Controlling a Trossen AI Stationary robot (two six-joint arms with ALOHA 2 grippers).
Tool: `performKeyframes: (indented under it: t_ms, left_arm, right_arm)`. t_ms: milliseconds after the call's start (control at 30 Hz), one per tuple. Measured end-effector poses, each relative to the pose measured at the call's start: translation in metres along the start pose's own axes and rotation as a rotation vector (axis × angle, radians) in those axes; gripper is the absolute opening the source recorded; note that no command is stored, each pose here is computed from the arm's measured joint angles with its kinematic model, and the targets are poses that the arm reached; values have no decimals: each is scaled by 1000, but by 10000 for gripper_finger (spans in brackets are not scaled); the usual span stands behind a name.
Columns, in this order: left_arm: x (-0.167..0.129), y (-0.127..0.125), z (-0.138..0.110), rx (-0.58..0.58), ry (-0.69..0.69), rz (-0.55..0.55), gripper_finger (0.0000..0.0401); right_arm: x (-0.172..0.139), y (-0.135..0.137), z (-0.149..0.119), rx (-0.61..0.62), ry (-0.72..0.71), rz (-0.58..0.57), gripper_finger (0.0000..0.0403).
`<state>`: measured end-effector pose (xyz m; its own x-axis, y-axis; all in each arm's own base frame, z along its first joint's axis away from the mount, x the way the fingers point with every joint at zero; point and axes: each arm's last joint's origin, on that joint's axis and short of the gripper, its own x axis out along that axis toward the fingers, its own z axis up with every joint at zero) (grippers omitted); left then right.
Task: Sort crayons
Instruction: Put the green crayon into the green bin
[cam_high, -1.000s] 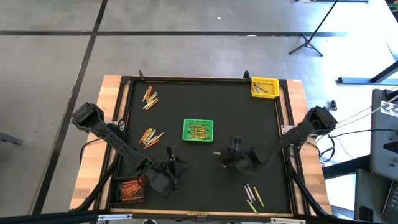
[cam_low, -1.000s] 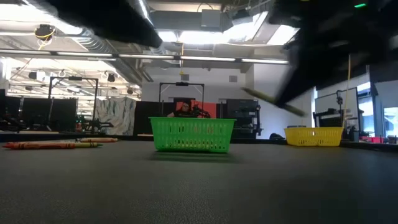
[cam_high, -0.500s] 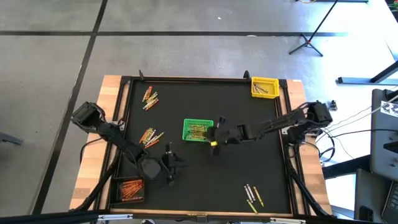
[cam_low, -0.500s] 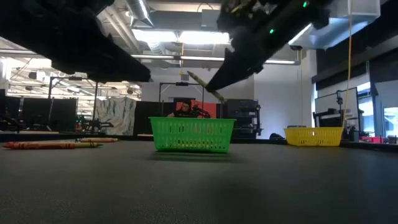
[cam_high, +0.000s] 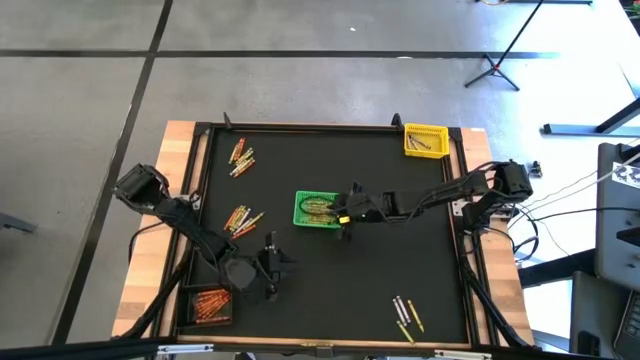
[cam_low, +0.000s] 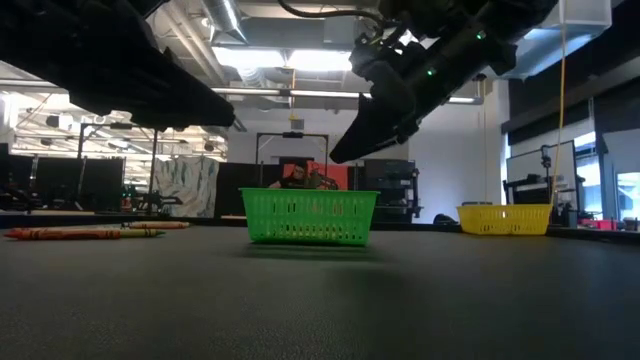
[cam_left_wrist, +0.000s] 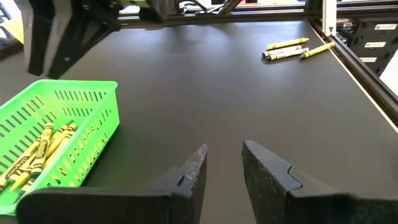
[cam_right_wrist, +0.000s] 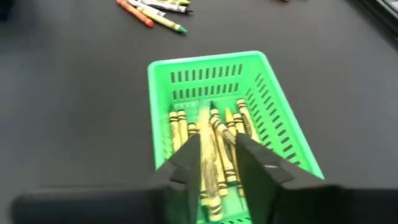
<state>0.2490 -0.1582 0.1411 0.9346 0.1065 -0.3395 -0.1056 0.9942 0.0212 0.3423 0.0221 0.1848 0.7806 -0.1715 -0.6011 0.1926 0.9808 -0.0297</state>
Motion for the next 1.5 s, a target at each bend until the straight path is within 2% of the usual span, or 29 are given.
performKeyframes:
  t_ms: [133, 300, 433, 667, 933, 1067, 1267, 1500]
  left_arm:
    - [0, 0, 0, -1, 1, -7, 88]
    - [0, 0, 0, -1, 1, -7, 88]
    - [0, -1, 1, -7, -3, -15, 88]
    - [1, 0, 1, -16, -6, -19, 88]
    - [0, -1, 3, -54, -16, -30, 88]
    - [0, -1, 3, -62, -16, -31, 88]
    - [0, -1, 3, -75, -17, -31, 88]
    - [0, -1, 4, -79, -25, -29, 88]
  right_arm:
    - [-7, 5, 1, -20, 12, 58, 143]
    - [-43, 35, 9, -27, 65, 155, 155]
    - [-78, 68, -6, 5, 174, 225, 148]
    - [-127, 122, -48, 83, 367, 278, 134]
    - [-170, 161, -82, 233, 469, 344, 133]
    - [-180, 177, -101, 320, 548, 337, 133]
    - [-178, 191, -126, 405, 661, 272, 133]
    - [-177, 182, -139, 436, 777, 110, 133]
